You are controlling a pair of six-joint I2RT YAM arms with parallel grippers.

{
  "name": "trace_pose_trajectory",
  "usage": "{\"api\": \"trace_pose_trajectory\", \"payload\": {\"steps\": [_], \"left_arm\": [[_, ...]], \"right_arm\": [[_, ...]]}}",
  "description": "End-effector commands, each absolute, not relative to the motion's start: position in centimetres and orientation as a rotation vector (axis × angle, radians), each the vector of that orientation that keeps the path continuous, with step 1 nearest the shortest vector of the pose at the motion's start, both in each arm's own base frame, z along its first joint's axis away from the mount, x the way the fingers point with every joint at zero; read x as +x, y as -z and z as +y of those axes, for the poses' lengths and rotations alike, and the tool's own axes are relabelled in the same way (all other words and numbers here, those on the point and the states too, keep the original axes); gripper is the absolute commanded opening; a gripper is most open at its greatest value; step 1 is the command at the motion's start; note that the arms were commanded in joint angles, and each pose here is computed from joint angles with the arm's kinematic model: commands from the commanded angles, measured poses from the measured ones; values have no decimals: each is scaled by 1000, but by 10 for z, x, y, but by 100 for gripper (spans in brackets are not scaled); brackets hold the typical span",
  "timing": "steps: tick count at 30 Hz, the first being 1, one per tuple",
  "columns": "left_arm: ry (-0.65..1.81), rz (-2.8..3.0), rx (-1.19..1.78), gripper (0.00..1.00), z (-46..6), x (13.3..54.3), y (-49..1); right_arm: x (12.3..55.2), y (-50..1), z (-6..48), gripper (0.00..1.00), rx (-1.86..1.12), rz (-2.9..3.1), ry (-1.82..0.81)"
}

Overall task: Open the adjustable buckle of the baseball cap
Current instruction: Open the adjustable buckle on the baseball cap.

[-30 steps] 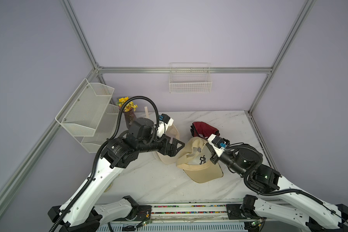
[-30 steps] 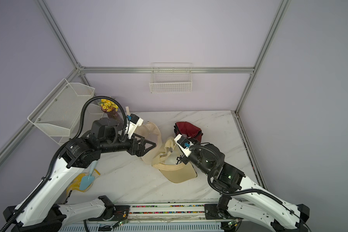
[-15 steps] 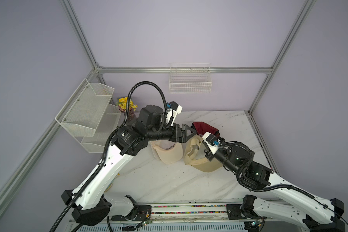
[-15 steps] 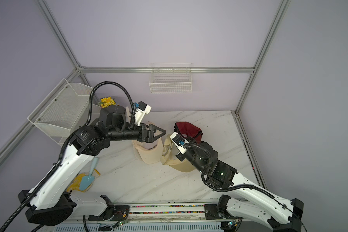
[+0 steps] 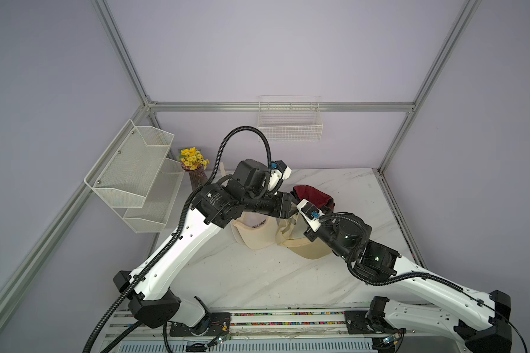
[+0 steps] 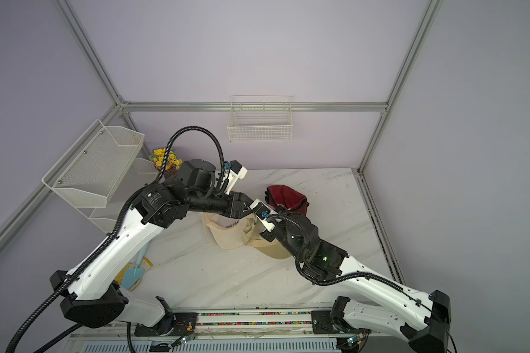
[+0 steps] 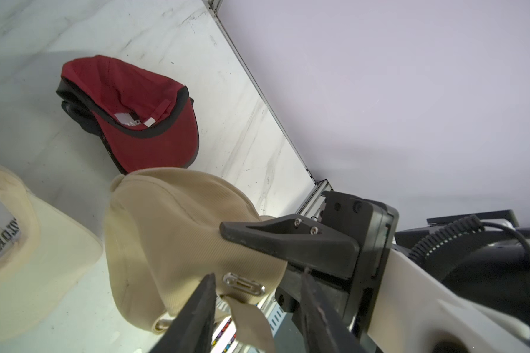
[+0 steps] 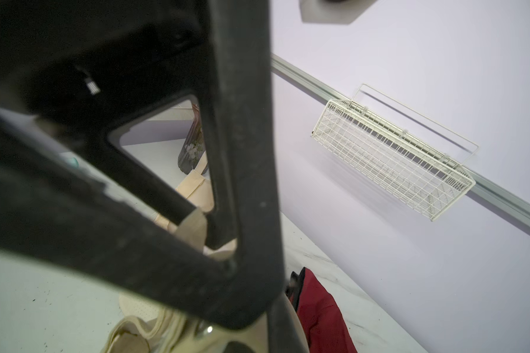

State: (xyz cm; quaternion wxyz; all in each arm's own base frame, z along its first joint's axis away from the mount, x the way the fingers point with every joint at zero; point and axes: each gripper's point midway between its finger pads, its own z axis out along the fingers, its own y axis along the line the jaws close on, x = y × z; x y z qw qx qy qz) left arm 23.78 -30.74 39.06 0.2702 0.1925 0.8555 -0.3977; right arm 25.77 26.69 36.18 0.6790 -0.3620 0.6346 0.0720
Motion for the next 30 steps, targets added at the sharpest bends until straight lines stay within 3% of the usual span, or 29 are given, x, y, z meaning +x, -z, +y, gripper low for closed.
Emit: {"api": "trace_pose_trajectory", "payload": {"steps": [1, 5, 9, 30], "left_arm": [[1078, 2250, 541, 36, -304, 232, -410], [1066, 2257, 541, 25, -304, 232, -407], [1068, 2259, 549, 0, -305, 231, -407], [992, 2297, 584, 0, -300, 218, -358]], "right_arm": [[256, -398, 263, 0, -742, 1348, -173], [255, -402, 263, 0, -735, 1341, -177], [255, -407, 262, 0, -723, 1337, -176], [264, -496, 249, 0, -510, 1240, -188]]}}
